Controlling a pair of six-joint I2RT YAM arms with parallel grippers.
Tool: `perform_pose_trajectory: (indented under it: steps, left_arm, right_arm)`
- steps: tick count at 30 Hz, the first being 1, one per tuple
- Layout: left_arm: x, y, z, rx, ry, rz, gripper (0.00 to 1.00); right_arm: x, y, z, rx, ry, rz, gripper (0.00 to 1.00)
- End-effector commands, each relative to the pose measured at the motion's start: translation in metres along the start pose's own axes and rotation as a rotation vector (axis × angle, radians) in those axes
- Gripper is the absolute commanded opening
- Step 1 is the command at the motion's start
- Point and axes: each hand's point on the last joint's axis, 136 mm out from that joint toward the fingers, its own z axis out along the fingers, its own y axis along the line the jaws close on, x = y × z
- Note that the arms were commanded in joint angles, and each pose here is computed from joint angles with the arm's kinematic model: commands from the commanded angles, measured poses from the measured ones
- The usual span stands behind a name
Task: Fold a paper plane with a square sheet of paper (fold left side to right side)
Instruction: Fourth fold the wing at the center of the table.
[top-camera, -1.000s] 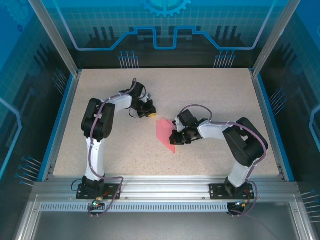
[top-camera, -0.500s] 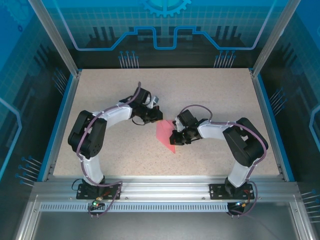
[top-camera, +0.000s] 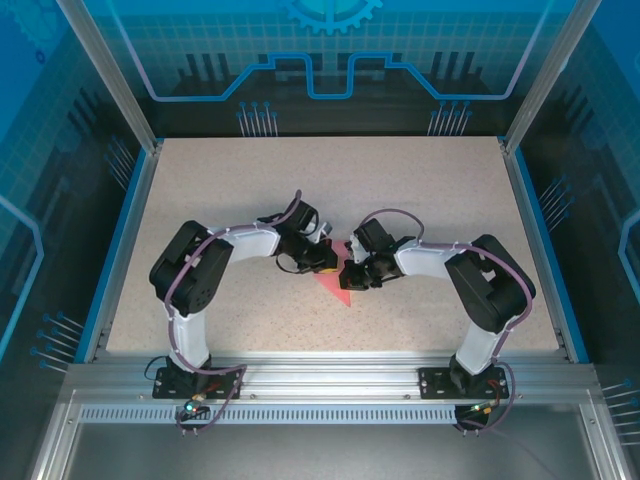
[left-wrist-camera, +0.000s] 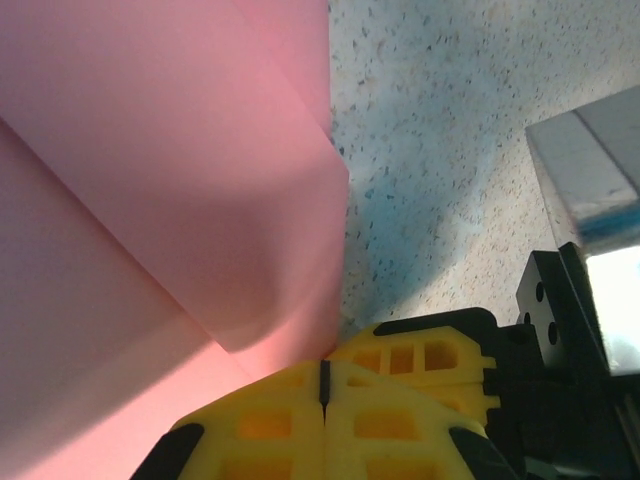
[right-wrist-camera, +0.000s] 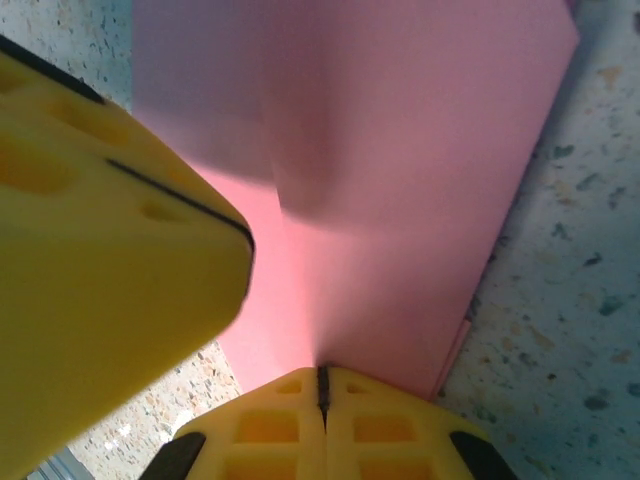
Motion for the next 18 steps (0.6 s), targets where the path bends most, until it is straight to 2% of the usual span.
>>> perform_pose_trajectory:
  steps: [1,10,18]
  left_arm:
    - [0.012,0.000,0.012,0.021,0.054,-0.012,0.00]
    - [0.013,0.014,0.023,-0.009,0.073,-0.038,0.00]
    - [0.003,0.034,0.027,-0.114,0.034,-0.035,0.00]
  right_arm:
    - [0.063,-0.052,0.014,0.199,0.208,0.099,0.00]
    - [0.064,-0.052,0.014,0.200,0.211,0.098,0.00]
    - [0.067,-0.055,0.012,0.215,0.219,0.096,0.00]
